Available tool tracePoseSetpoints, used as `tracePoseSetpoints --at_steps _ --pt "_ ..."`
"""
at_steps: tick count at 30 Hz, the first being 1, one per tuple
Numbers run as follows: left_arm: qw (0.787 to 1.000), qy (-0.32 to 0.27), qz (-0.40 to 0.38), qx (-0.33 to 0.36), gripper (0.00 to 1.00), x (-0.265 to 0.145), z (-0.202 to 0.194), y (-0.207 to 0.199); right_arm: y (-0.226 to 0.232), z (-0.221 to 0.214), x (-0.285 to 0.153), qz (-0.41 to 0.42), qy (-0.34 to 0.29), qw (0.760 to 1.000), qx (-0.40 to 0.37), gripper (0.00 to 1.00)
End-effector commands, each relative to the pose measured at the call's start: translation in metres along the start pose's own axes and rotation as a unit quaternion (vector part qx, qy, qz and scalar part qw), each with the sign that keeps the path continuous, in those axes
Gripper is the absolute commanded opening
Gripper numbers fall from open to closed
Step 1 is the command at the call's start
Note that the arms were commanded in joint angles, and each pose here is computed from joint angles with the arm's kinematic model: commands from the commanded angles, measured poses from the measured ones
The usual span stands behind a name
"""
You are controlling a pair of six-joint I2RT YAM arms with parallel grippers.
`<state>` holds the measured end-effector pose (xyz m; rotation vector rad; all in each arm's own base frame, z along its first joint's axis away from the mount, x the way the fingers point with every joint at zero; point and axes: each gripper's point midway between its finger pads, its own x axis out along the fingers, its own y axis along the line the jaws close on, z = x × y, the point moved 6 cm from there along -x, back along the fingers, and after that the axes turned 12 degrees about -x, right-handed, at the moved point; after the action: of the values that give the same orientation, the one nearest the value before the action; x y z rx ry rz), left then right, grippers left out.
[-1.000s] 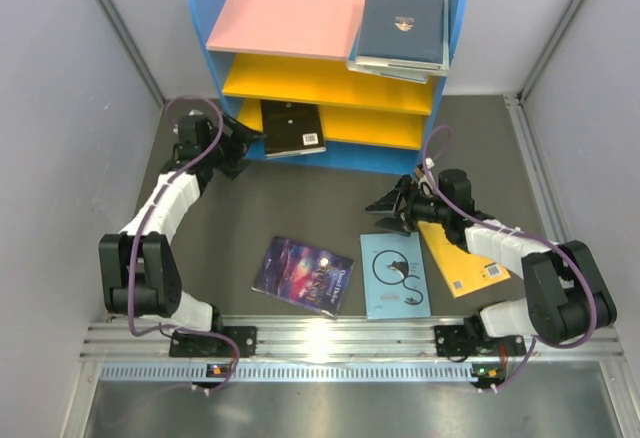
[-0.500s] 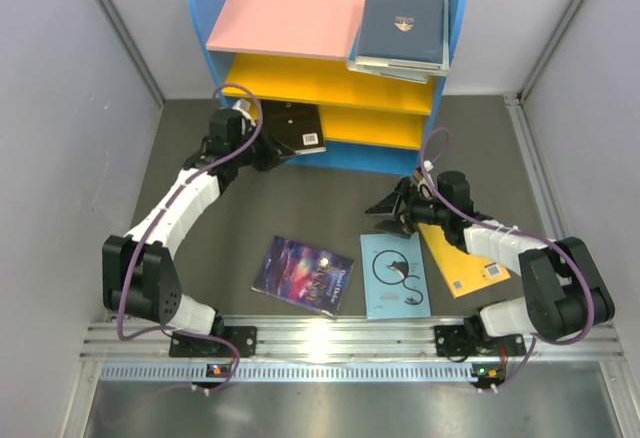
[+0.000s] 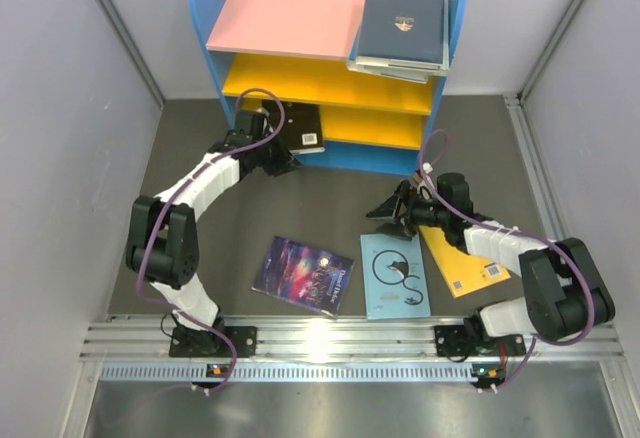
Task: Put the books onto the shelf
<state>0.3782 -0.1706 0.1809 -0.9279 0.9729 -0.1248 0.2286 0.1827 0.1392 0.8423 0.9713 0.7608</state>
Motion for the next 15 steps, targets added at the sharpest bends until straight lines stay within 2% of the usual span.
tracePoseSetpoints --at_steps 1,15 --pt "0.998 -0.051 -0.016 0.025 0.0 -0.001 0.022 -0.021 0.003 0.004 -0.003 0.009 -0.006 1.0 -0.025 0.73" --pt "0.995 -0.097 0.013 0.019 0.0 0.019 0.053 -0.033 -0.002 0.014 0.008 0.005 0.001 1.0 -0.018 0.73"
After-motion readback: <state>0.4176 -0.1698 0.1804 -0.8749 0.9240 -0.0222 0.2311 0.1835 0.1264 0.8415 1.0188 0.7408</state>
